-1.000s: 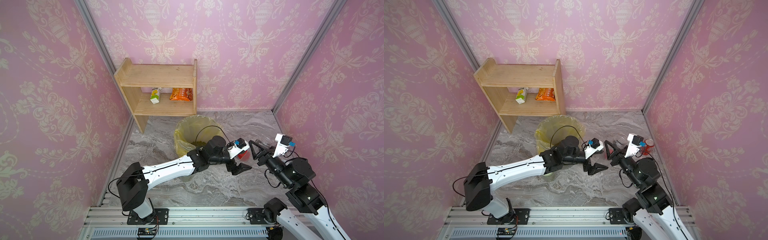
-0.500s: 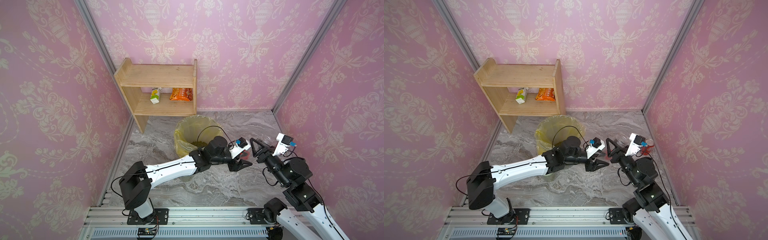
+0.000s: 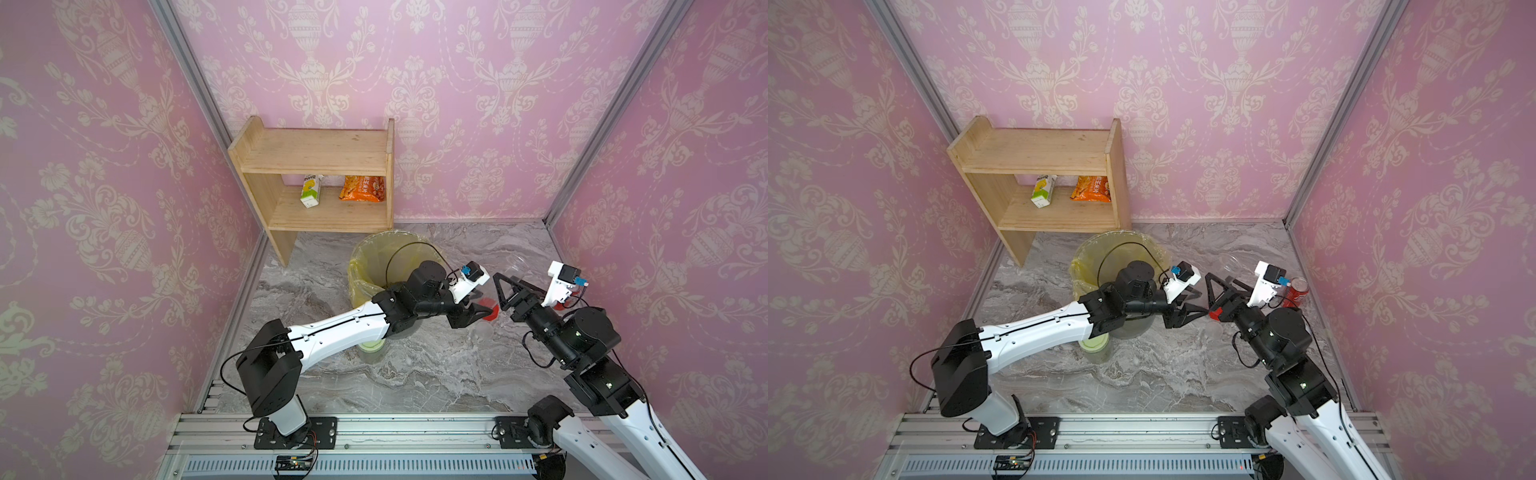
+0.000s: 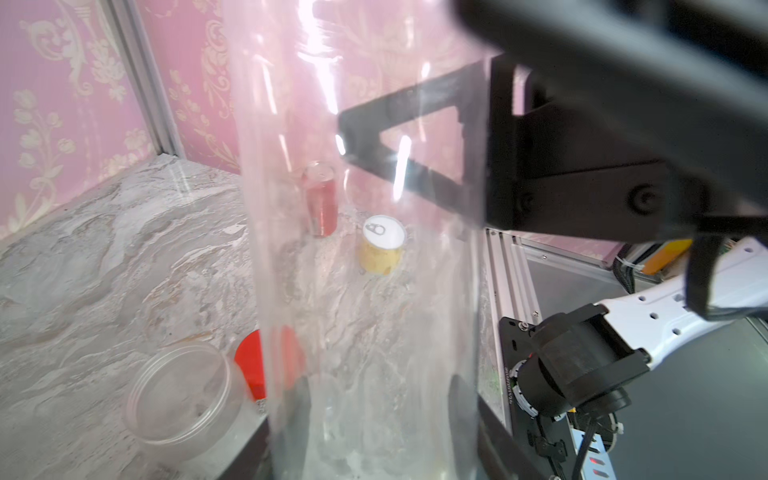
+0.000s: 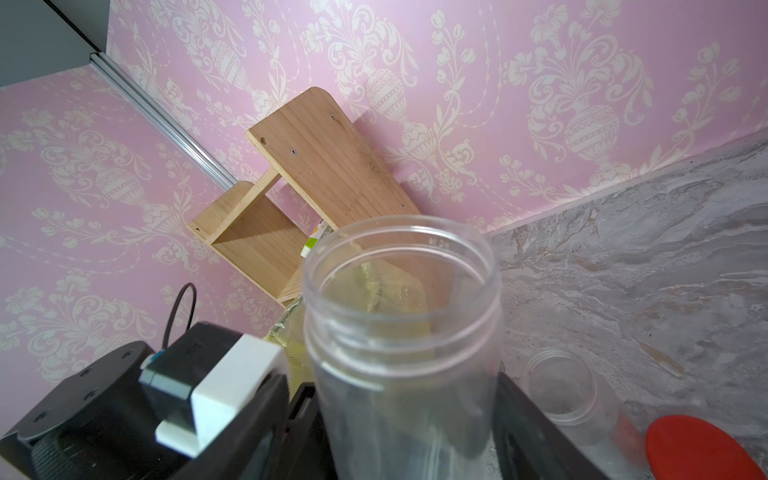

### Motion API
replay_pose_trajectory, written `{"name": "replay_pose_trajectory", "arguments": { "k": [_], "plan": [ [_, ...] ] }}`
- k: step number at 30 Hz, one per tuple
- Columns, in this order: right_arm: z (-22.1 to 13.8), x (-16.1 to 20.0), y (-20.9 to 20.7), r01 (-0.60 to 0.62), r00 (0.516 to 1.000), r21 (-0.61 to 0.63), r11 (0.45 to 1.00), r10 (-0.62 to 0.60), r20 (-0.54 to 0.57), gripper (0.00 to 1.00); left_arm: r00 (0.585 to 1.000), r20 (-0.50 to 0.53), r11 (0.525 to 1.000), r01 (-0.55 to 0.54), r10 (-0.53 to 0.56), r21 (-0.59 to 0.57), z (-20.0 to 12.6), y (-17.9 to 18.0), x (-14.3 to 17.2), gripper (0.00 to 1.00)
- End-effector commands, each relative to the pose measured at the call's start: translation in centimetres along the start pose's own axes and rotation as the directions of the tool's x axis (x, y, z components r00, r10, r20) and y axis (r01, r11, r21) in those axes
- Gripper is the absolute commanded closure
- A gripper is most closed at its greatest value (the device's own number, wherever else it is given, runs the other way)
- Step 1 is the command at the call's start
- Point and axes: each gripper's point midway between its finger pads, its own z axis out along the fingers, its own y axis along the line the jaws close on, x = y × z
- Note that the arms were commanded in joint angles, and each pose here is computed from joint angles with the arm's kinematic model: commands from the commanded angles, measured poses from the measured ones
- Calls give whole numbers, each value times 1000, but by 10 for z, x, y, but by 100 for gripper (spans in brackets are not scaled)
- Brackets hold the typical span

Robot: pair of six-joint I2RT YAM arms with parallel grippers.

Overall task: Empty moldy mung beans from jars
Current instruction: Place the jar at the center of the board.

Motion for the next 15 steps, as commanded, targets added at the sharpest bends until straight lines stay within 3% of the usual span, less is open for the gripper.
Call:
{"name": "replay_pose_trajectory", "arguments": {
  "k": [1, 6, 15],
  "plan": [
    [-2, -6, 11, 3, 1000, -25, 1000, -3, -15, 20, 999, -43, 998, -34, 32, -52, -2, 13, 7, 74],
    [-3, -11, 11, 49, 998, 7, 999, -49, -25, 22, 995, -89, 995, -57, 50, -77, -5, 16, 16, 74],
    [7, -15, 7, 48, 997, 45, 998, -45, -65, 35, 993, -90, 994, -78, 71, -76, -11, 14, 22, 73]
  ]
}}
